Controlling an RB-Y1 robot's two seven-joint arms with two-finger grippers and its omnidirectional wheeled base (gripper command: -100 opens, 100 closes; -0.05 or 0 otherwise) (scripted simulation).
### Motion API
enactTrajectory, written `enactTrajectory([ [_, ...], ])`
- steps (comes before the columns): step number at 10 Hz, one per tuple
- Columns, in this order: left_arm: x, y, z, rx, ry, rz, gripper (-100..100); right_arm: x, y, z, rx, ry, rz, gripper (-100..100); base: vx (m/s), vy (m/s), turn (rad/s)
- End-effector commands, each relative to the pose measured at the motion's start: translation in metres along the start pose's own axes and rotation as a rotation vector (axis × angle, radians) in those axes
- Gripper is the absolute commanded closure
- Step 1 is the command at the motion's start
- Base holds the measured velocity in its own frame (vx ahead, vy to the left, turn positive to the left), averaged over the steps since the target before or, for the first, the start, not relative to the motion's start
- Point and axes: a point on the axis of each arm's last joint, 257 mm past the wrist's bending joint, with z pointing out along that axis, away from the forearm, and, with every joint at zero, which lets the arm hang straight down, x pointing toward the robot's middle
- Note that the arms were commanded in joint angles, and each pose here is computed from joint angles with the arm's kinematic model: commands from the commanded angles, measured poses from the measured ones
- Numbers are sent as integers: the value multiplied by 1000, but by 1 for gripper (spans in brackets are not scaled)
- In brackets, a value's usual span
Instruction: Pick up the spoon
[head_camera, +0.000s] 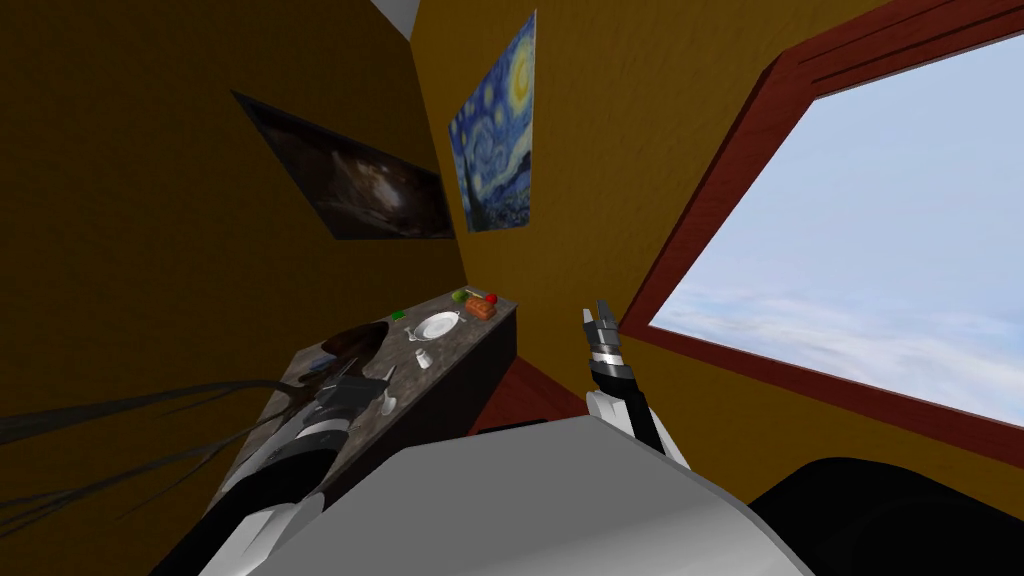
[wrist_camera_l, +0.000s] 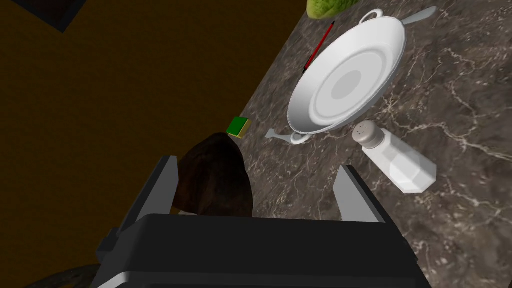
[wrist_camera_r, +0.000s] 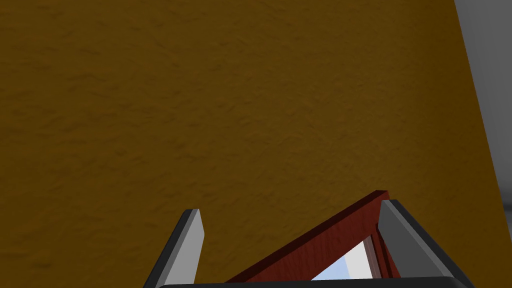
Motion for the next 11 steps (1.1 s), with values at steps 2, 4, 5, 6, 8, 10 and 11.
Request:
enactTrajectory([
  [2, -18, 5, -5, -38, -61, -58, -100, 0, 0, 0, 0, 0, 0, 0, 20, 9, -116],
  [4, -34, 9, -10, -68, -118, -112, -100, 0, 0, 0, 0, 0, 0, 0, 28, 12, -104],
  [5, -46, 8, -16, -81, -157, -146, -100, 0, 0, 0, 0, 0, 0, 0, 31, 12, -160],
  [6, -50, 12, -18, -95, -176, -166, -100, 0, 0, 0, 0, 0, 0, 0, 23, 18, -66],
  [8, -65, 16, -26, -119, -236, -221, -100, 0, 0, 0, 0, 0, 0, 0, 30, 16, -93],
  [10, -80, 19, -35, -139, -297, -275, -100, 0, 0, 0, 0, 0, 0, 0, 24, 15, -97],
  [11, -91, 18, -42, -144, -338, -311, -100, 0, 0, 0, 0, 0, 0, 0, 27, 17, -145],
])
